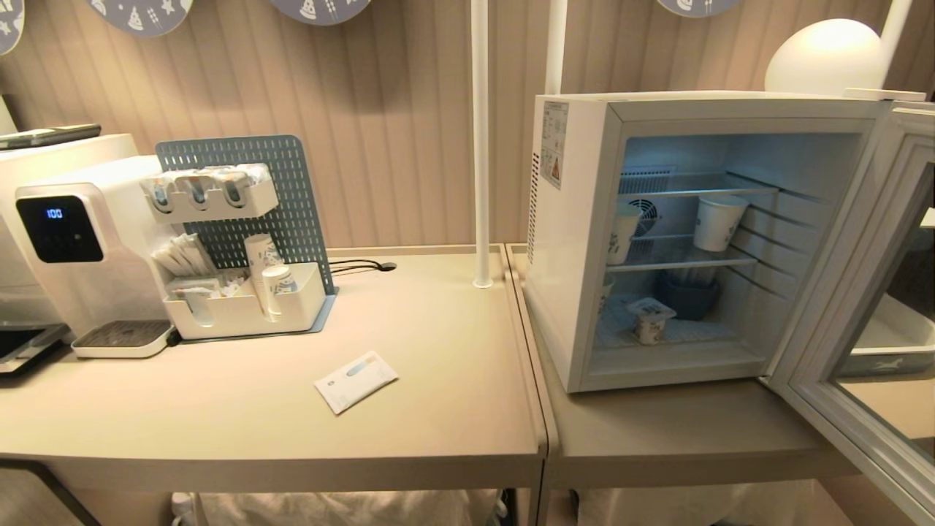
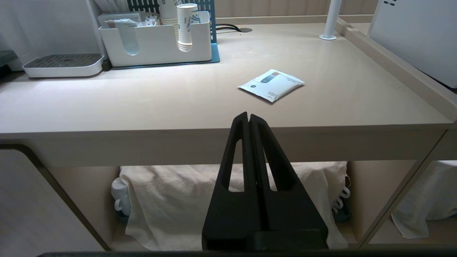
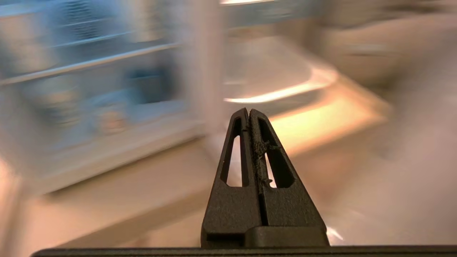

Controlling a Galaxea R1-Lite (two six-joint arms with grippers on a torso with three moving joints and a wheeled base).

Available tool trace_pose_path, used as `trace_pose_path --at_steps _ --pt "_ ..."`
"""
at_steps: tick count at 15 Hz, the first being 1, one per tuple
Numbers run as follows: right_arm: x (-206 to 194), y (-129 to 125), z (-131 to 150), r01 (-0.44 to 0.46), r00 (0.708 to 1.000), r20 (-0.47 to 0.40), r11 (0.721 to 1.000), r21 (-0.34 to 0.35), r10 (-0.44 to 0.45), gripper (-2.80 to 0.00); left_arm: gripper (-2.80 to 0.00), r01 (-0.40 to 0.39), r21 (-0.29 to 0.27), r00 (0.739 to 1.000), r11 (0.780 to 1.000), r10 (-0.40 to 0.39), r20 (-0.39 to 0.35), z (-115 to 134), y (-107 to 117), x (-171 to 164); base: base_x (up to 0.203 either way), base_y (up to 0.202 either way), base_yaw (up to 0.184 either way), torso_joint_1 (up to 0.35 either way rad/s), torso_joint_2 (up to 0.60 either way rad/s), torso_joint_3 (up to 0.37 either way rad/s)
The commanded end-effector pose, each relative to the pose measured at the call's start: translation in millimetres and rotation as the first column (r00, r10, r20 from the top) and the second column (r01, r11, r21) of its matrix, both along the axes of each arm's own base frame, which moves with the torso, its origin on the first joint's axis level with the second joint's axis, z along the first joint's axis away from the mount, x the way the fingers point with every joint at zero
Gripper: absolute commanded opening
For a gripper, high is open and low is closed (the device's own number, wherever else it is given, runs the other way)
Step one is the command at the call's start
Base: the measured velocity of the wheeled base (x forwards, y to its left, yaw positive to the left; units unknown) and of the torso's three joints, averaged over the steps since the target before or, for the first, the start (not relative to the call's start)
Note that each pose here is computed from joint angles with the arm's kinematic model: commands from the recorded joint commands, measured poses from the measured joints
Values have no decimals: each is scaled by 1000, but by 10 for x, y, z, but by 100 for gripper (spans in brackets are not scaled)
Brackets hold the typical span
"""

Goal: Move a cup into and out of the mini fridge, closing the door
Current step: Close the freezer door

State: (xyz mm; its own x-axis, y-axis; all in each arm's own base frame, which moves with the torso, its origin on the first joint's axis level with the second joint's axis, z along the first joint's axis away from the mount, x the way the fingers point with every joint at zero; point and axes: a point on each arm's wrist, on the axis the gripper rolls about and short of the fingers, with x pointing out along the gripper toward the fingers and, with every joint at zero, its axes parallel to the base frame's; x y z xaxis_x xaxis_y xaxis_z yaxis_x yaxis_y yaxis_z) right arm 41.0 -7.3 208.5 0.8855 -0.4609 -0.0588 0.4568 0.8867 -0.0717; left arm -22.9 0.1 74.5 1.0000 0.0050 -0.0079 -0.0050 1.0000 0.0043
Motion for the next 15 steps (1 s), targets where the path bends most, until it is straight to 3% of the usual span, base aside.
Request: trace_pose_path --at_steps 1,3,4,6,7,8,11,13,15 --pt "-584 -86 -32 100 988 122 995 -8 -98 -280 -280 -1 0 1000 1000 1 -1 0 0 1 0 0 0 0 0 0" --pt "-892 -93 -170 143 975 176 989 -21 -137 -280 -280 0 0 1000 1000 0 -1 0 0 1 0 0 0 0 0 0" --pt "-1035 -78 -272 96 973 212 995 -30 -87 -280 -280 0 0 1000 1000 0 -1 0 0 1 0 0 0 0 0 0" --pt "-1152 -36 -472 -56 964 260 998 -5 55 -280 -280 0 0 1000 1000 0 0 4 0 0 0 0 0 0 0 0" --pt "-1091 1 -561 -202 947 259 979 19 191 -280 -280 0 0 1000 1000 0 -1 0 0 1 0 0 0 0 0 0" --pt "-977 26 -713 -299 934 216 953 44 283 -280 -280 -1 0 1000 1000 1 -1 0 0 1 0 0 0 0 0 0" --pt "-717 44 -1181 -351 934 100 934 70 343 -280 -280 -1 0 1000 1000 1 -1 0 0 1 0 0 0 0 0 0" --pt "-669 49 -1237 -370 924 115 929 20 366 -280 -280 -1 0 1000 1000 1 -1 0 0 1 0 0 0 0 0 0" --pt "-670 59 -1249 -410 909 62 911 -49 412 -280 -280 0 2 1000 1000 0 -1 2 0 0 0 0 0 0 0 0"
